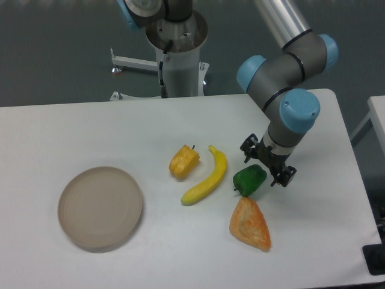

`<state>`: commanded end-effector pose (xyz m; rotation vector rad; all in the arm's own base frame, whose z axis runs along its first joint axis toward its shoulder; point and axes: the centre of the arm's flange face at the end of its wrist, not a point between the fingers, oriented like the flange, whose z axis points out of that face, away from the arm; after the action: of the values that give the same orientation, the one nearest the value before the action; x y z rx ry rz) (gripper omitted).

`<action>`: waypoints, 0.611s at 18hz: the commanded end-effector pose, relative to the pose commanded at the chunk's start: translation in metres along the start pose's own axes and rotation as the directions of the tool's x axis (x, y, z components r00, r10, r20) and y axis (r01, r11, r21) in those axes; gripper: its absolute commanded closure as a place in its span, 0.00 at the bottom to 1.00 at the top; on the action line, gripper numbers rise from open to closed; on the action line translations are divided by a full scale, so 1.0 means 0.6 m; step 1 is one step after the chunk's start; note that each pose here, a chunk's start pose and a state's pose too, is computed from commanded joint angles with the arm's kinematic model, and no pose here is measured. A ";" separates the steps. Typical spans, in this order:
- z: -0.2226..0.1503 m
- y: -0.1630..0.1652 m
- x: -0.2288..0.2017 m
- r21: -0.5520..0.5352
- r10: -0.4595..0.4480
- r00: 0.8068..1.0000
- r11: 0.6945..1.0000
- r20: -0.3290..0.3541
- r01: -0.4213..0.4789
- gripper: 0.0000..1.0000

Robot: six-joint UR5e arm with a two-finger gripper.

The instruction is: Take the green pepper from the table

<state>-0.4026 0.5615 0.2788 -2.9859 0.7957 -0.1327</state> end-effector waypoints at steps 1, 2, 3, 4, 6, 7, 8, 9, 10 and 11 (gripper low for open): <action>0.004 0.001 0.001 0.000 0.000 1.000 1.000 0.001 0.000 0.00; 0.006 0.001 0.001 0.002 0.002 1.000 1.000 0.010 -0.002 0.00; 0.008 0.001 0.000 0.005 0.003 1.000 1.000 0.022 -0.003 0.00; 0.011 0.001 0.000 0.007 0.004 1.000 1.000 0.030 -0.004 0.00; 0.014 -0.004 0.003 0.008 0.009 0.999 1.000 0.037 -0.009 0.00; 0.016 -0.003 0.002 0.008 0.009 0.999 1.000 0.035 -0.009 0.00; 0.017 -0.005 0.004 0.007 0.010 0.999 1.000 0.034 -0.011 0.00; 0.019 -0.004 0.005 0.006 0.010 0.999 1.000 0.031 -0.010 0.00; 0.024 -0.003 0.007 0.005 0.008 1.000 1.000 0.025 -0.008 0.00; 0.029 -0.004 0.010 0.004 0.011 1.000 1.000 0.019 -0.011 0.00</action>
<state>-0.3945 0.5610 0.2621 -2.9742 0.8085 -0.1054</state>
